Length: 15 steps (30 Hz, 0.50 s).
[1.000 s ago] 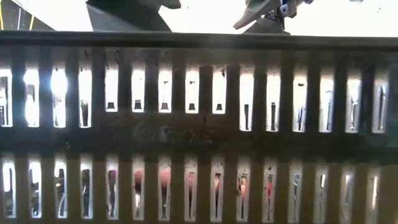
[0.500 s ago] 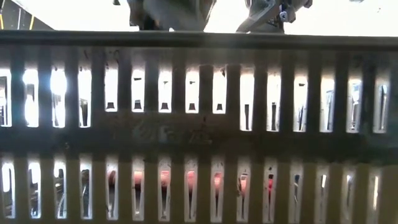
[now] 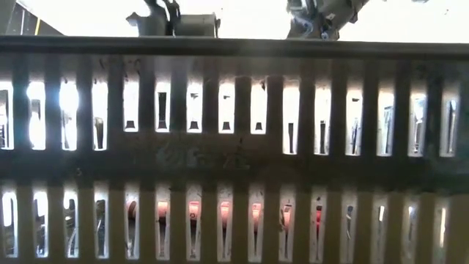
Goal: Sort crayons
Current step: Put the red crayon into the black bin
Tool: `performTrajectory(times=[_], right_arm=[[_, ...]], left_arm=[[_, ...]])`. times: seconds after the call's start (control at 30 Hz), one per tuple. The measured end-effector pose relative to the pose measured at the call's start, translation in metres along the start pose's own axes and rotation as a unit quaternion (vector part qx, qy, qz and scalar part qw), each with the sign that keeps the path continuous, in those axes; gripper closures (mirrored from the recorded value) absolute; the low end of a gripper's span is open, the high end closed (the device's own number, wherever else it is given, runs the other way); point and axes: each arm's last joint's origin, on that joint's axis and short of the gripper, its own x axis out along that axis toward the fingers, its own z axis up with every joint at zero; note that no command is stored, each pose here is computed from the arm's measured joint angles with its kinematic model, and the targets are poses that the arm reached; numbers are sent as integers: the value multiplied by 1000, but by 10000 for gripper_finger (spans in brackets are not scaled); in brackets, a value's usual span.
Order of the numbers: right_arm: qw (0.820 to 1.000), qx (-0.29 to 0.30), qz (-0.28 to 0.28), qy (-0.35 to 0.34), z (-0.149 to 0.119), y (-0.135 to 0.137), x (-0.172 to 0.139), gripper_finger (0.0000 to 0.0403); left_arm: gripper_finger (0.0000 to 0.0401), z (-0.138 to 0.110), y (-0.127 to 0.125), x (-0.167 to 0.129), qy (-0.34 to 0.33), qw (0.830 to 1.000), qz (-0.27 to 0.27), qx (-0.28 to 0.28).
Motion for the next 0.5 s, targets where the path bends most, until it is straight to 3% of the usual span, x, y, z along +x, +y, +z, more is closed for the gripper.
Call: performTrajectory(times=[0.3, 0.5], right_arm=[[995, 39, -96, -6, 13, -38, 1, 309], [984, 64, -168, 2, 16, -62, -1, 309]], left_arm=[[321, -18, 79, 11, 25, 1000, -5, -10], [321, -38, 127, 11, -16, 997, 9, -81]])
